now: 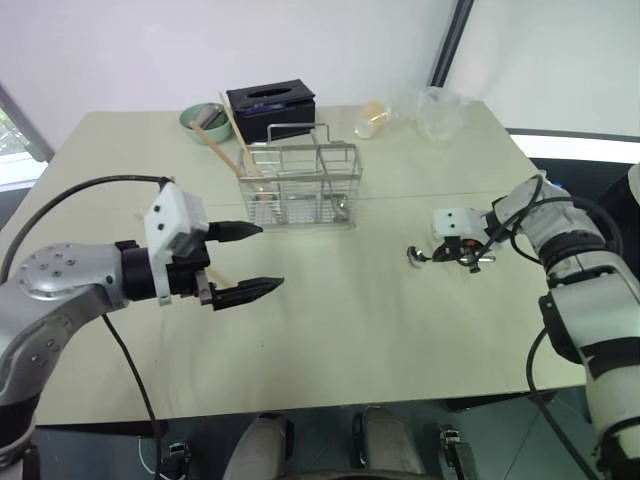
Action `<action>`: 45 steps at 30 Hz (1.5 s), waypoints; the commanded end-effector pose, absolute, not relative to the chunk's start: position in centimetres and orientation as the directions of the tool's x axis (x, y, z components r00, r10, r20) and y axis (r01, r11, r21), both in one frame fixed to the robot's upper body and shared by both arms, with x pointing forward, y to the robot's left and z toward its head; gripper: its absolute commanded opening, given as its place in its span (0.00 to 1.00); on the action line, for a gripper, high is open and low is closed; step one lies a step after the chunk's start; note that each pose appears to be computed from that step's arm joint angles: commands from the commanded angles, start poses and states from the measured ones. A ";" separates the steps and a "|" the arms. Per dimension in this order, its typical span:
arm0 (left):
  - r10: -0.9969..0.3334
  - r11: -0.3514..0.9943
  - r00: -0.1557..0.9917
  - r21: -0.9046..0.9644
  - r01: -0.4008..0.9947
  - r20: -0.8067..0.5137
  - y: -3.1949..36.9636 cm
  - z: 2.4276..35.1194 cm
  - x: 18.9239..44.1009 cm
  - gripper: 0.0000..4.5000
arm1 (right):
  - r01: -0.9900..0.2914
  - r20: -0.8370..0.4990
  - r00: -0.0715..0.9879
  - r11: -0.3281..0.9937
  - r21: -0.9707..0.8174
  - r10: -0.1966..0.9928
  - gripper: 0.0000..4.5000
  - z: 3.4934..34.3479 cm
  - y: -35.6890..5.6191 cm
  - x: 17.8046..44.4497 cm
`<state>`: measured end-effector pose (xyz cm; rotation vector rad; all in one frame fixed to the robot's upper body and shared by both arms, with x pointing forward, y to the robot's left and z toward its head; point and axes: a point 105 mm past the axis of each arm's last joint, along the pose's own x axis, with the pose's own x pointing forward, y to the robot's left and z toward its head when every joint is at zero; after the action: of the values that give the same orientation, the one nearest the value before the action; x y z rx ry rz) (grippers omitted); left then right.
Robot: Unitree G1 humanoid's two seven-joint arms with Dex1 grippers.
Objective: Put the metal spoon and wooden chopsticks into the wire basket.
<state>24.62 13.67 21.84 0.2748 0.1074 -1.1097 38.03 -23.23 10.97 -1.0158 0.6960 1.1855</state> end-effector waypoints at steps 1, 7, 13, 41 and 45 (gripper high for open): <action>-0.862 0.432 0.471 0.213 0.876 -0.188 14.1 23.2 25.1 1.00 | -0.947 -0.754 0.250 -0.010 -0.322 0.607 0.02 14.7 -20.3 38.2; -0.837 0.486 0.527 0.247 0.839 -0.144 15.2 24.6 26.5 1.00 | -0.939 -0.390 0.094 -0.048 -0.340 0.916 0.02 21.8 -14.3 34.1; -0.834 0.496 0.537 0.253 0.830 -0.126 15.6 25.3 27.3 1.00 | -0.963 -0.005 0.093 0.089 -0.253 0.996 0.02 29.4 -9.9 30.7; -0.808 0.535 0.579 0.280 0.797 -0.103 15.8 25.8 27.3 1.00 | -0.627 0.183 0.748 0.770 -0.117 0.638 0.80 26.9 -7.3 43.7; -0.796 0.554 0.598 0.289 0.781 -0.092 16.0 26.0 27.6 1.00 | -0.617 0.204 0.752 0.778 -0.115 0.627 0.99 27.7 -7.6 43.6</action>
<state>27.77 15.70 24.88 0.2773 -0.0073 -0.9615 44.11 -7.58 25.36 -0.0395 -0.1568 0.6800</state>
